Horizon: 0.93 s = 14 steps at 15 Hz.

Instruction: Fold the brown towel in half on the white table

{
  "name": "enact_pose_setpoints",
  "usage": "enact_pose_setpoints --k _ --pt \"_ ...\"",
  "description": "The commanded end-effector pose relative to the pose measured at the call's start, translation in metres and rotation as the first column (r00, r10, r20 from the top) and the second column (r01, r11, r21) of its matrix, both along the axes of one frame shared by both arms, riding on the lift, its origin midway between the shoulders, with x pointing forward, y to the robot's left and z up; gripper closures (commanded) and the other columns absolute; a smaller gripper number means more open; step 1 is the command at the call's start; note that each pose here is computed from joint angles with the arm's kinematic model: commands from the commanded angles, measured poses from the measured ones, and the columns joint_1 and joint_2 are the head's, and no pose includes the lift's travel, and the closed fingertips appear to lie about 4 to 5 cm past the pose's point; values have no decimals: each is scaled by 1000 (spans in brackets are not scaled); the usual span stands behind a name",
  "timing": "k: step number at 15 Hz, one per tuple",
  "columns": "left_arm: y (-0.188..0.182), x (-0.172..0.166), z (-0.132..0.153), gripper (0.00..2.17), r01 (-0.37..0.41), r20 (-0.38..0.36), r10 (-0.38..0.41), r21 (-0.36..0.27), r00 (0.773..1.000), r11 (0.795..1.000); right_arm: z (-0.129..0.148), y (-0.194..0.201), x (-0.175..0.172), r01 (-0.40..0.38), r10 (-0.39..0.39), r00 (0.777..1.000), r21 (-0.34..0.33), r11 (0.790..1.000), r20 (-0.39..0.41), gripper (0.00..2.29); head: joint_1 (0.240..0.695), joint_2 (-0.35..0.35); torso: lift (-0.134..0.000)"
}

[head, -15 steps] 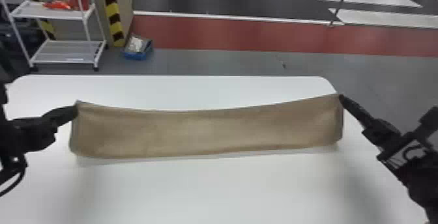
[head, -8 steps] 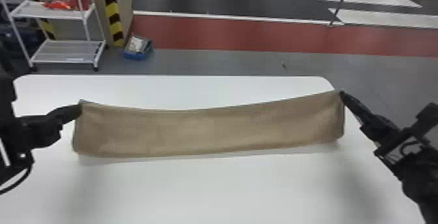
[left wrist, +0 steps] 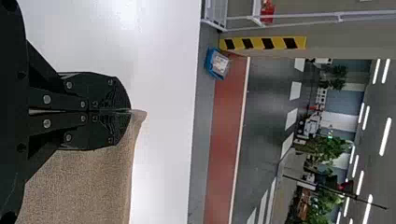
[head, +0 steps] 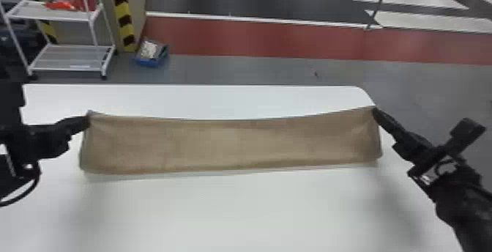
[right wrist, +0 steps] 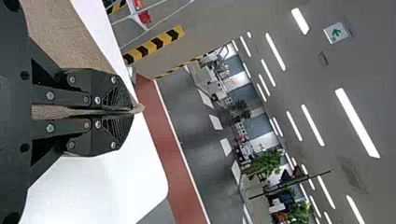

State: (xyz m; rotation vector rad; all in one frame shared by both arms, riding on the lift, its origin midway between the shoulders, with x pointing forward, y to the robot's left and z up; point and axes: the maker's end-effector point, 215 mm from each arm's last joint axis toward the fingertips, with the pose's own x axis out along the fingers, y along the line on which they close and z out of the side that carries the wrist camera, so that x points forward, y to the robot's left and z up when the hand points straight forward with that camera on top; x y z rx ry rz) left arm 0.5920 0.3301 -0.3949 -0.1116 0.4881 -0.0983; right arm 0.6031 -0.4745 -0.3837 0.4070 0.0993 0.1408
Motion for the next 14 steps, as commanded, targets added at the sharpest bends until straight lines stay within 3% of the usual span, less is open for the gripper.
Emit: enact_pose_setpoints --k 1,2,5,7,10,13,14 --pt "4 3 -12 414 0 -7 0 65 1000 998 -2 8 7 13 -13 1000 -49 999 -6 181 695 -132 -123" --pt "7 6 -12 22 -2 10 1 102 1000 995 -5 11 9 19 -20 1000 -68 998 -13 29 695 -130 -123" --pt "14 10 3 19 -18 84 9 114 996 993 -15 6 14 60 -72 996 -177 982 -60 49 695 -119 -123" --pt "22 4 13 26 -36 116 23 111 993 993 -5 4 16 69 -80 996 -230 971 -43 49 695 -116 -123" --pt "43 -20 39 53 -75 172 65 51 983 996 27 17 0 33 -28 999 -283 959 19 49 695 -100 -123" --pt "56 -47 62 80 -115 229 96 70 969 991 55 40 -32 -18 35 998 -325 945 45 49 695 -76 -123" --pt "58 -60 76 80 -135 290 110 69 951 988 63 50 -48 -29 49 997 -334 942 51 49 695 -67 -123"
